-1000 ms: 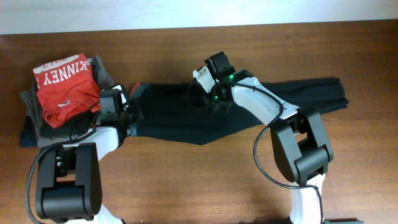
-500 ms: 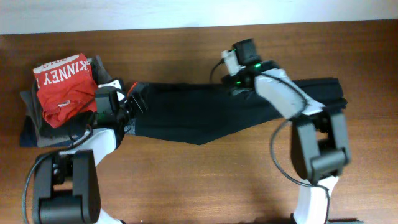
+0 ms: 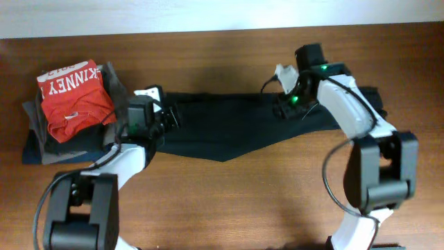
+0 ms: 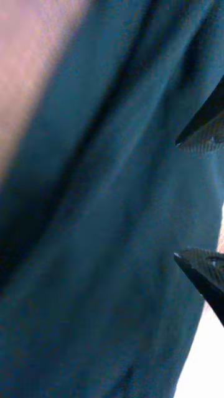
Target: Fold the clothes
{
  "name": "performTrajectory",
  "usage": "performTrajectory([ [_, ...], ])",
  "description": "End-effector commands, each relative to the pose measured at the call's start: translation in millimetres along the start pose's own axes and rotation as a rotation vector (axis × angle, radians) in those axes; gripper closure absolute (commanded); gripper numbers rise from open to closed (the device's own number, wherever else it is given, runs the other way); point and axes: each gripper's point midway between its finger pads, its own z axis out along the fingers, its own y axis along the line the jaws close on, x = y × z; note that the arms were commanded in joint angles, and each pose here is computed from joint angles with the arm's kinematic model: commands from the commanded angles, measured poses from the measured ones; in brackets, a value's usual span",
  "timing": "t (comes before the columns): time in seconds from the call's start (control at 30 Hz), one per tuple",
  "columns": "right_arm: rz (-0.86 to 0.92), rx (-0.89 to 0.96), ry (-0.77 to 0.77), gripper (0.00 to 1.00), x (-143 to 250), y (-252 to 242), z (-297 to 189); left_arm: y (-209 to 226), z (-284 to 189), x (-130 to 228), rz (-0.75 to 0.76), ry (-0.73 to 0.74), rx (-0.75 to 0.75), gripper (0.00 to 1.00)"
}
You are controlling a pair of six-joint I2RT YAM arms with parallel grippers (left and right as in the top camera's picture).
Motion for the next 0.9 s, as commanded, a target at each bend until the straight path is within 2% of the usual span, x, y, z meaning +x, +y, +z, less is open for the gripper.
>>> performTrajectory([
  [0.0,-0.003,-0.052,0.043,0.46,10,5,21,17,15,25,0.008,0.063,-0.047,0.38],
  [0.1,0.0,-0.05,0.047,0.46,10,1,31,22,22,37,0.002,0.095,-0.057,0.38],
  [0.37,-0.003,0.017,0.04,0.45,6,-15,44,25,22,43,-0.002,0.114,-0.063,0.38],
  [0.5,0.015,0.104,0.054,0.45,7,-35,52,25,22,44,-0.003,0.12,-0.065,0.38],
  [0.8,0.146,0.229,-0.086,0.44,-13,-95,38,27,21,48,-0.006,0.137,-0.076,0.38],
  [0.87,0.16,0.243,-0.114,0.4,-16,-106,35,28,21,49,-0.006,0.138,-0.082,0.38],
])
